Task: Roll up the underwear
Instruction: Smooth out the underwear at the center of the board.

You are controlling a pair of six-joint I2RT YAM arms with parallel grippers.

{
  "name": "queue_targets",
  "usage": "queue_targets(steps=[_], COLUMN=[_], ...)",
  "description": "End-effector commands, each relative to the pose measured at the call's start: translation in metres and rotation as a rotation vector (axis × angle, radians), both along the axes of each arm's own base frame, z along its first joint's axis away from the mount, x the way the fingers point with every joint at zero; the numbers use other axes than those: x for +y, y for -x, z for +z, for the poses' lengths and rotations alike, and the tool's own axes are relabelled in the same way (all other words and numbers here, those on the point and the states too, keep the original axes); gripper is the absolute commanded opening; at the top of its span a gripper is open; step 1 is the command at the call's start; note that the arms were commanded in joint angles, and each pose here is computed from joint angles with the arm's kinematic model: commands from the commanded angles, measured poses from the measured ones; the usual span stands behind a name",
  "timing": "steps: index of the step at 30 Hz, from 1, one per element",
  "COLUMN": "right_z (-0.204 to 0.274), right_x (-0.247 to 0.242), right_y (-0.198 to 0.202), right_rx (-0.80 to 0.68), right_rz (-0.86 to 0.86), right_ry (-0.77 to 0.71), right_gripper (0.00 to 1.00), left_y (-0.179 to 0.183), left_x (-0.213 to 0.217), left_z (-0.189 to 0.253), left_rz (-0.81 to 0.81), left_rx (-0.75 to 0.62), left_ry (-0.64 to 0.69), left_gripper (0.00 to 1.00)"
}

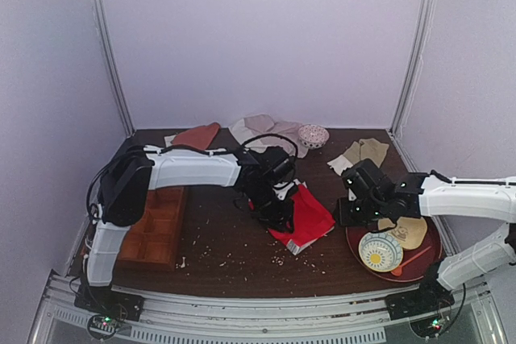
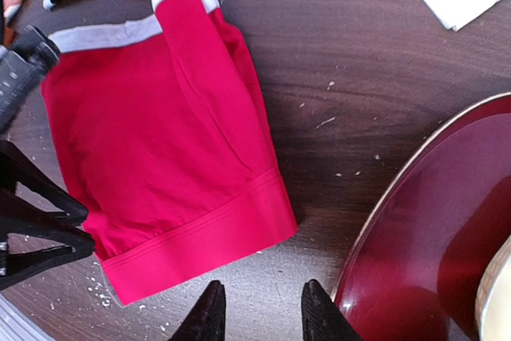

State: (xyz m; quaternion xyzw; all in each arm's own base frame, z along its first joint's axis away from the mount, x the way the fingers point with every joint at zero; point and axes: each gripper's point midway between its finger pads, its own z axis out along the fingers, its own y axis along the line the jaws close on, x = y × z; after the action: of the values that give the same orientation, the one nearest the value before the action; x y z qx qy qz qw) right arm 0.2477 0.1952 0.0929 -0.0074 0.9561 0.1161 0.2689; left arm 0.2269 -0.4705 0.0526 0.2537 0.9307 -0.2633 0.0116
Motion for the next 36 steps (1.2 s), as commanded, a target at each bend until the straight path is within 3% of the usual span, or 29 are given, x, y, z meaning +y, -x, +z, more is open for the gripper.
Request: queue_targets(steps=[1,11,20,23,25,27,36], right_z=[-0.004,-0.018,-0.037,-0.04,-0.043,-0.045,-0.018], right_x=[0.011,0.016,0.02,0.023,0.021,0.017,0.01], right_y=[-0.004,-0.022,-0.045,-0.05,-0.051,-0.051,-0.049], right_rx=[0.023,0.04,0.078,0.085,0.096,0.103,0.06], right_rz=[0.019,0.008,-0.004,-0.006,-0.019,-0.031,-0.024], right_ry=[-0.007,0.044,0.063,0.06,0.065,0.071,0.076], right_gripper=[0.33,0.34,0.34,0.28,0.18,0.16,0.35], left_y=[-0.002,0.009,0.009,0.008,0.008,0.008,0.008], left_x=[-0.005,-0.014,-0.013,-0.014,-0.014,-0.014,-0.015], left_z=[0.021,0.016,-0.004,-0.007,-0.009,-0.011,-0.015], left_rz=[-0.013,-0.041,-0.038,-0.038,-0.038,-0.038,-0.04], left_rx=[-0.031,0.02,0.041,0.039,0.04,0.039,0.049], left_ry=[0.038,0.102,0.073,0.069,0.065,0.062,0.059], left_gripper=[0.31,0.3,0.3,0.3,0.3,0.3,0.3])
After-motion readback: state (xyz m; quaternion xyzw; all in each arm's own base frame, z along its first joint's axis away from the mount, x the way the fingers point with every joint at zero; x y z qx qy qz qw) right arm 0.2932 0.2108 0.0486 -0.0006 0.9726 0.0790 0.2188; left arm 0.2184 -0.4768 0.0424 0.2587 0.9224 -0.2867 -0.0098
